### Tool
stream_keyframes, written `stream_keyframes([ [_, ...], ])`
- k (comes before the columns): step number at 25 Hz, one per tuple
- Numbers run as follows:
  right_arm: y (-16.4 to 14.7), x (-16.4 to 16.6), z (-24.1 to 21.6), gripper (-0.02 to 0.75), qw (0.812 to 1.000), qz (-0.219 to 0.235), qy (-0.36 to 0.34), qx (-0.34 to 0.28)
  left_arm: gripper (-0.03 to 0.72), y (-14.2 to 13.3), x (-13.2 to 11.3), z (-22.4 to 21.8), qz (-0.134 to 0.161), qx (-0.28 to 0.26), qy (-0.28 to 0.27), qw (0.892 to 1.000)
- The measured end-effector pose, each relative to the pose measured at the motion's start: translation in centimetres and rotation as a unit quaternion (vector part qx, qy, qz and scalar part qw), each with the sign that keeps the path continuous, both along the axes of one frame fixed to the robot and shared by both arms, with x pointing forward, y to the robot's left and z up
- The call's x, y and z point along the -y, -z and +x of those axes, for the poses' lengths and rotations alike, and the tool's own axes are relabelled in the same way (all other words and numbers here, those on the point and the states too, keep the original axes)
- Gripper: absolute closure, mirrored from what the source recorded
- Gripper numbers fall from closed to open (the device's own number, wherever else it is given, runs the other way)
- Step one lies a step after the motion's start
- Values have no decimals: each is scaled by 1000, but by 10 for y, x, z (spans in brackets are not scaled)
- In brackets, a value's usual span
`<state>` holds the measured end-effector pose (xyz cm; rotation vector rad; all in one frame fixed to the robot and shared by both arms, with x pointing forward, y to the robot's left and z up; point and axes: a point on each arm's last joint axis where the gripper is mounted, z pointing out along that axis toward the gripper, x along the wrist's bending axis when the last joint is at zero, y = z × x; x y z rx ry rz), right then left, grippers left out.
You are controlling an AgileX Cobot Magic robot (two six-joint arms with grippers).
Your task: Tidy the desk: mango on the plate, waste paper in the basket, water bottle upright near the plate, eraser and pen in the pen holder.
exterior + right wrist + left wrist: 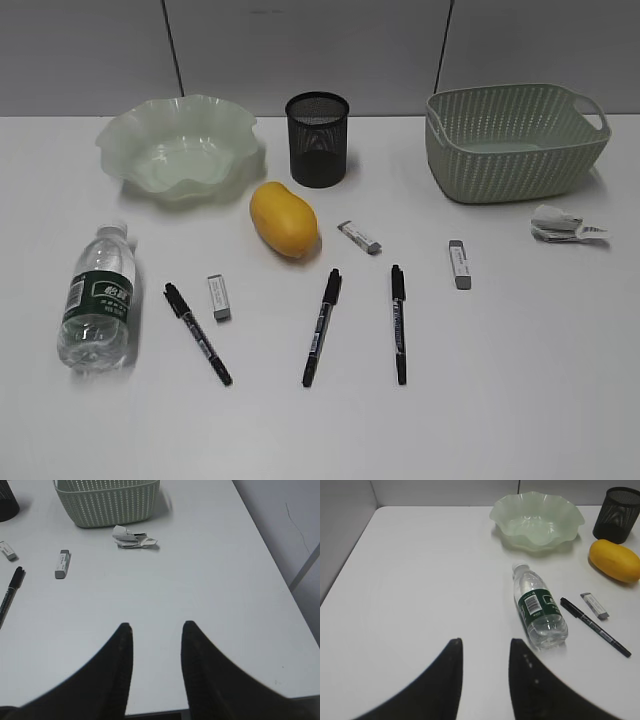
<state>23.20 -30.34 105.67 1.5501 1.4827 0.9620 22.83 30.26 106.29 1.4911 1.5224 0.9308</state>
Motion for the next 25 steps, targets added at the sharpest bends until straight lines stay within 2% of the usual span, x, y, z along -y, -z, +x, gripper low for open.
stream_keyframes([
  [25, 0, 0, 0, 462, 1000, 0, 0, 0, 452, 0, 0, 0, 0, 0, 0, 1000],
])
